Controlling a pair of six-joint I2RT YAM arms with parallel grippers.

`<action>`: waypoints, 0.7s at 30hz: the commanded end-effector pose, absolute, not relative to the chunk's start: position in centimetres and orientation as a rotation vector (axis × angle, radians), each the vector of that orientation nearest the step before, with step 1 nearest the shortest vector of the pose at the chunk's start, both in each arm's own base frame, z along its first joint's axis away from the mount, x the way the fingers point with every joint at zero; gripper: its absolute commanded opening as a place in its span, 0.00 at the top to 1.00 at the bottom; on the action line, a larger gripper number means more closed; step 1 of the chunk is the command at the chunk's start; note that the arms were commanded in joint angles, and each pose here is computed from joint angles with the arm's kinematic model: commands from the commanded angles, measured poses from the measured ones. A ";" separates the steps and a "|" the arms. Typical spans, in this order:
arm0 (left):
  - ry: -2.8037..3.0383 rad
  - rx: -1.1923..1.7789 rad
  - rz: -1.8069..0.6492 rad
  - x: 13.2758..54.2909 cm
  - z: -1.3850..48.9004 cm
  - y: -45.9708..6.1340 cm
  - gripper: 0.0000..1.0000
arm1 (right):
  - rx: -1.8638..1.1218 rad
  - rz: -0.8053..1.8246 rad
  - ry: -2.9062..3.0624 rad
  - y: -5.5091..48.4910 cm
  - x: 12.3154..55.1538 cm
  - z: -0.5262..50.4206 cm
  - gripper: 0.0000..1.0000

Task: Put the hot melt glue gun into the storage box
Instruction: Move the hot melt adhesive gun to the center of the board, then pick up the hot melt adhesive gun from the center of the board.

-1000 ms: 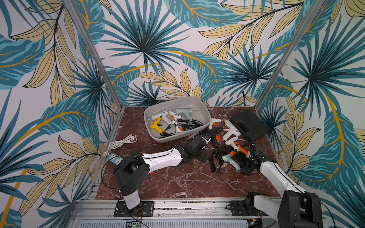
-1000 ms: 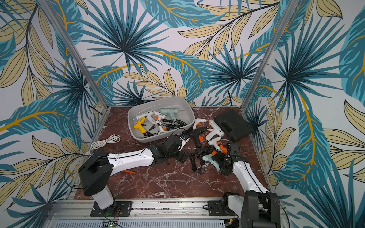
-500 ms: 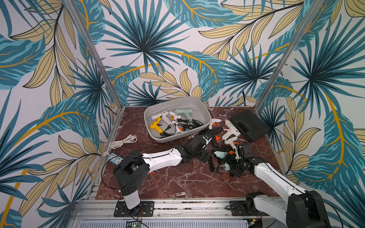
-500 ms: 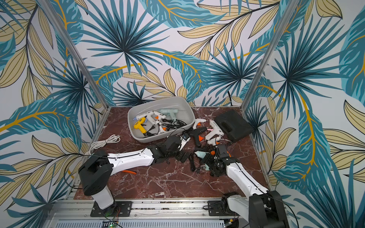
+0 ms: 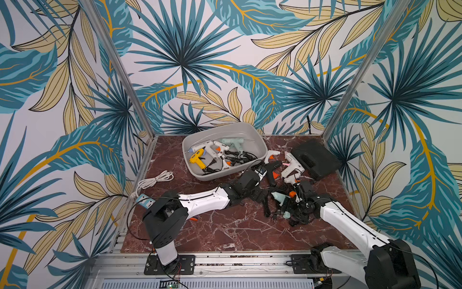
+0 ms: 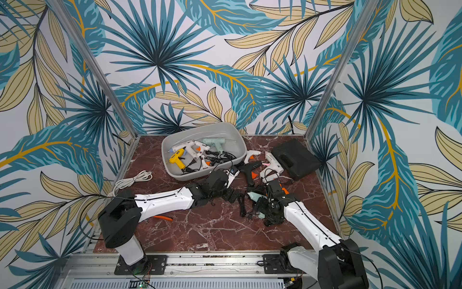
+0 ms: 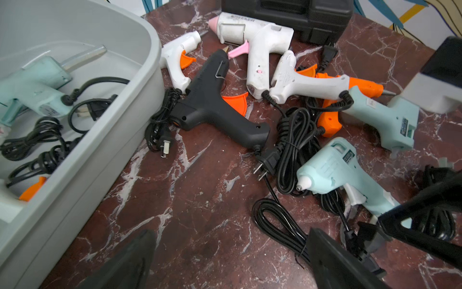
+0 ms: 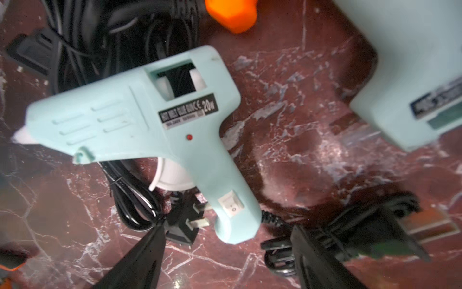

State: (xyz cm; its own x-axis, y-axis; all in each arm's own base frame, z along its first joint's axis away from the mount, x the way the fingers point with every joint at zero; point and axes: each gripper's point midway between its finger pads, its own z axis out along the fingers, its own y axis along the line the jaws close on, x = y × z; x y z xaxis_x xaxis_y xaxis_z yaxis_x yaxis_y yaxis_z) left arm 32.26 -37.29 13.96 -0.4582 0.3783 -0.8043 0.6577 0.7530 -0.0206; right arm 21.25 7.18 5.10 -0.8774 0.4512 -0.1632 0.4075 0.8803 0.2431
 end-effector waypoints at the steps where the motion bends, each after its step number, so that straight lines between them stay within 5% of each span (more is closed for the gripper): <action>1: 2.042 0.677 -0.469 33.3 16.9 -36.5 0.00 | 0.554 0.140 2.882 5.7 20.9 4.6 0.21; 16: 2.066 0.580 -0.479 34.4 17.0 -34.5 0.00 | 0.450 0.204 2.888 7.4 23.9 2.5 0.40; 21: 2.066 0.537 -0.468 34.8 17.3 -33.8 0.00 | 0.424 0.204 2.884 7.4 24.1 2.5 0.57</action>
